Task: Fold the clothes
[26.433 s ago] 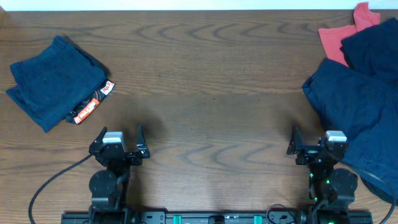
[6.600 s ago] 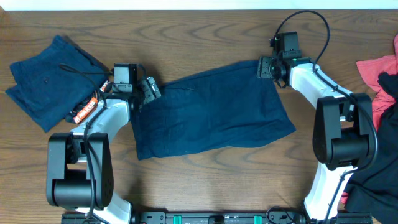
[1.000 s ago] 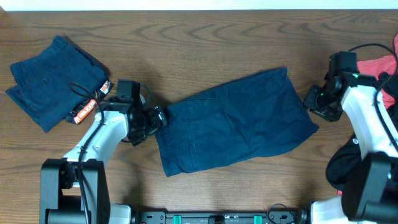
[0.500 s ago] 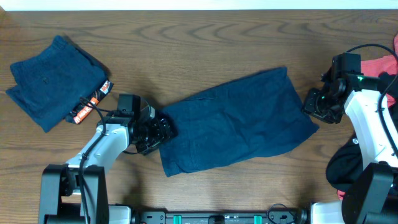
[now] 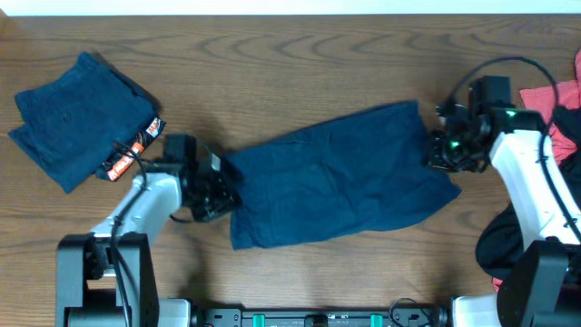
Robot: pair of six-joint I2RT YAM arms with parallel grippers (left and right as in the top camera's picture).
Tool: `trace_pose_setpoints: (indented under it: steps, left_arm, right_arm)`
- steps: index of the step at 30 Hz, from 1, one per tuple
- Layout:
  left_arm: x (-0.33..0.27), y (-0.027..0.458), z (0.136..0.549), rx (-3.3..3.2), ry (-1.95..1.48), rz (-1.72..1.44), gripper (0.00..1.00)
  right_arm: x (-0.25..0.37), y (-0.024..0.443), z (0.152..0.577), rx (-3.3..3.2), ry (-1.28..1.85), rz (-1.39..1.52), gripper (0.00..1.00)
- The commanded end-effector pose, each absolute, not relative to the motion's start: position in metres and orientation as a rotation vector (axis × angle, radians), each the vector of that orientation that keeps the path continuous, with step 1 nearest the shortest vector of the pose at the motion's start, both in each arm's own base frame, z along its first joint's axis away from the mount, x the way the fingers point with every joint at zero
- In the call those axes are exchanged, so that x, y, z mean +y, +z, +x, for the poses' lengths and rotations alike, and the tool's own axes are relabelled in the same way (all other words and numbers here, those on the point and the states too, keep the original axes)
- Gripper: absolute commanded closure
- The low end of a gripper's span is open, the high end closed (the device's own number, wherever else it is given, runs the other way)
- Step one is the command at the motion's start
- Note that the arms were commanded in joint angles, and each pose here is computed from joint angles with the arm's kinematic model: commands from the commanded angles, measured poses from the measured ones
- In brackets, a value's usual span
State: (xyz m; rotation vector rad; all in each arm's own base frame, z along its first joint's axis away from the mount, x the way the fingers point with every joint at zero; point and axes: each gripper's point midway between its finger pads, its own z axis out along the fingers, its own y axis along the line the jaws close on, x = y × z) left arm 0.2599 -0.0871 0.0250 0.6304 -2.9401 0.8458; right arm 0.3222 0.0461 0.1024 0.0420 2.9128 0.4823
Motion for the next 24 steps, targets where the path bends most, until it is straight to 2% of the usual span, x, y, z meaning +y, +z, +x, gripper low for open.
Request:
trace_pose_setpoints:
  steps: [1, 10, 15, 19, 24]
  left_arm:
    - [-0.077, 0.054, 0.289, -3.031, 0.84, 0.573, 0.94]
    - [-0.07, 0.116, 0.318, -3.119, 0.803, 0.489, 0.94]
    - [-0.07, 0.151, 0.335, -3.179, 0.834, 0.473, 0.94]
    - [-0.071, 0.172, 0.347, -3.229, 0.861, 0.454, 0.94]
    - [-0.075, 0.193, 0.357, -3.234, 0.943, 0.502, 0.94]
  right_arm:
    - [0.088, 0.113, 0.322, 2.84, 0.617, -0.232, 0.99]
    - [0.175, 0.092, 0.315, 2.805, 0.665, -0.55, 0.99]
    - [0.229, 0.047, 0.3, 2.861, 0.722, -0.69, 0.99]
    - [0.286, 0.016, 0.278, 2.829, 0.883, -0.85, 0.99]
    - [0.34, -0.024, 0.271, 2.793, 0.819, -0.833, 0.99]
